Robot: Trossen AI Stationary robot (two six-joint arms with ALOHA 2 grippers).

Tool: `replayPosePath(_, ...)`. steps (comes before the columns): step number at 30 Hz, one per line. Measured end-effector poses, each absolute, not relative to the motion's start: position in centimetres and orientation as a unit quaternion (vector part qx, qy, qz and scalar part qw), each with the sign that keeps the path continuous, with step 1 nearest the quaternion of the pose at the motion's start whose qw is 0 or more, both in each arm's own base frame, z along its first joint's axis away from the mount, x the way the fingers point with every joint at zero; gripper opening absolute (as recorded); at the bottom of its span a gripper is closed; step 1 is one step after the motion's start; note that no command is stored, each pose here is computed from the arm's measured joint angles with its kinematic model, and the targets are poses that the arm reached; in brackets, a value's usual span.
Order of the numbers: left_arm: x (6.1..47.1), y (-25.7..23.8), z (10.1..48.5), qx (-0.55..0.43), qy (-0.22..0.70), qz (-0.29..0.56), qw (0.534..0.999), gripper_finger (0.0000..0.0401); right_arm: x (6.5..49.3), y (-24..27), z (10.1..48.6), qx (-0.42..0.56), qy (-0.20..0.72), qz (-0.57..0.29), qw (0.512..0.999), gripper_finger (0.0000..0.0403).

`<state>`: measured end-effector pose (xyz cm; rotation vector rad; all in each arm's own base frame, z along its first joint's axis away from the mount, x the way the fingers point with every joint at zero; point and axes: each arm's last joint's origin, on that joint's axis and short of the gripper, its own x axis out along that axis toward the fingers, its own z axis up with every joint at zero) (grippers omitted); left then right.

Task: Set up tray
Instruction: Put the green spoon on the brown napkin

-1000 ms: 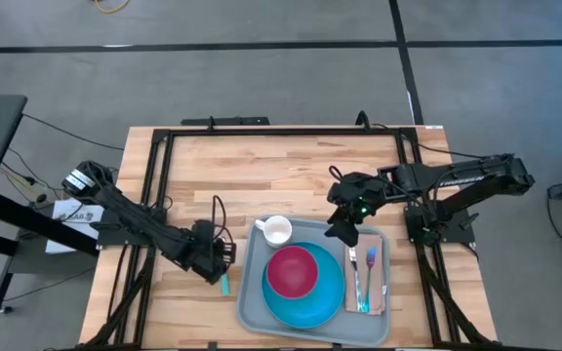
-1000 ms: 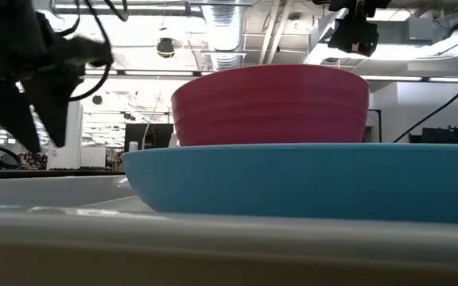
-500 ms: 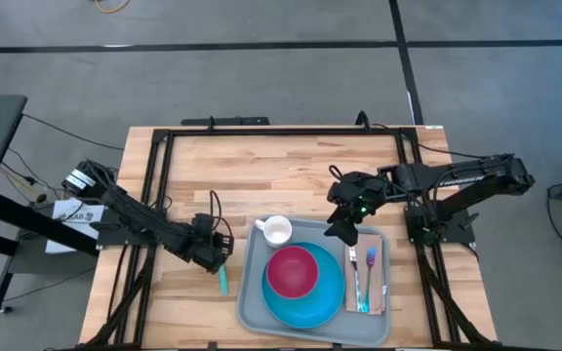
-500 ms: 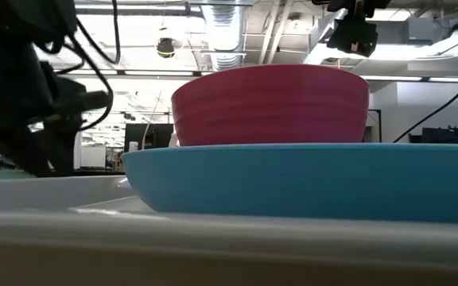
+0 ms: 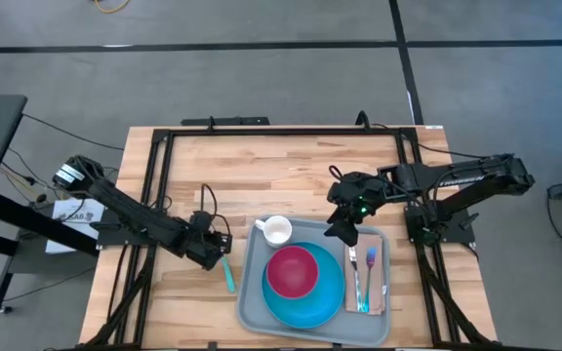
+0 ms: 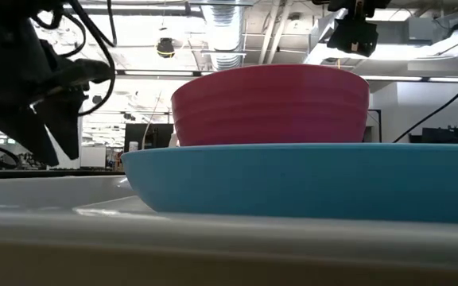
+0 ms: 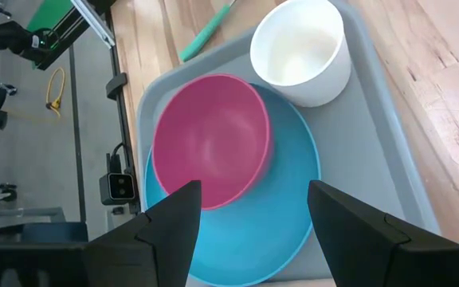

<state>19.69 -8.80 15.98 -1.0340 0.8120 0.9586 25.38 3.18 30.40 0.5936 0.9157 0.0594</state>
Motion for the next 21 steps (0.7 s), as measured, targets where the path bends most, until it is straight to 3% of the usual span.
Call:
replayPosePath(8,18.2,-8.1,16.0,-0.435,0.392,0.464,0.665,0.0127,25.4,3.2,30.4,0.282,0.435,0.028,0.854,0.0225)
replayPosePath(21,18.5,-7.9,16.0,-0.428,0.354,0.473,0.684,0.0127,25.7,3.2,30.7,0.283,0.416,0.036,0.863,0.0225)
